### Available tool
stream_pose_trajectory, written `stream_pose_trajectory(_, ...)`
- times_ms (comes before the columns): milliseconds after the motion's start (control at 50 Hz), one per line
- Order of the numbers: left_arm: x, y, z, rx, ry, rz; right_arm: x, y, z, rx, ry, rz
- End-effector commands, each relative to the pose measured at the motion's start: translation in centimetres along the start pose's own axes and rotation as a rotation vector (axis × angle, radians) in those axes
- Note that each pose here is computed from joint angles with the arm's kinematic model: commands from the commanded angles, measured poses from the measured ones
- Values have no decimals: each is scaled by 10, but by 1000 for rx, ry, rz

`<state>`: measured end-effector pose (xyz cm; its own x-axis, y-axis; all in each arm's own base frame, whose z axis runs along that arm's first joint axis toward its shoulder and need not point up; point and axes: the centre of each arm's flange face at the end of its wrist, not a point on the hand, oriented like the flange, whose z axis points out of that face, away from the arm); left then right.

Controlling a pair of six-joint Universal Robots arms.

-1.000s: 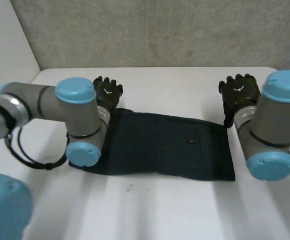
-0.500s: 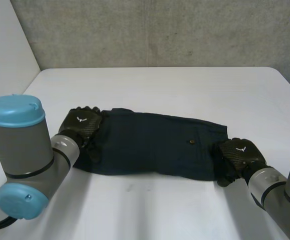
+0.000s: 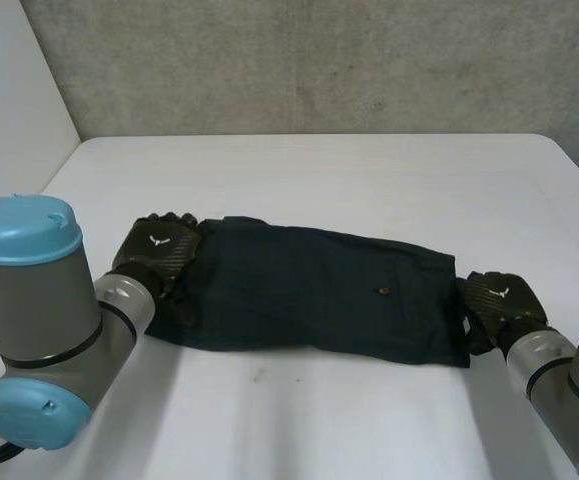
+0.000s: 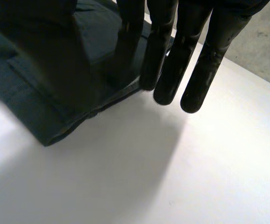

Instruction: Fold the shorts.

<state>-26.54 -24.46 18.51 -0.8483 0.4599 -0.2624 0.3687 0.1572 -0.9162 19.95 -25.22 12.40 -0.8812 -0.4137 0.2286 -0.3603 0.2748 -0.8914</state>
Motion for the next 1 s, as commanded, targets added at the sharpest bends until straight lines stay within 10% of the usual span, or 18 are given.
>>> stream_pose_trajectory(20, -1, -4, -2, 13, -4, -1, -2, 2, -6, -30, -22, 18)
stream_pose_trajectory(1000, -3, 1, -1, 19, -13, -4, -17, 3, 6, -45, -103, 29)
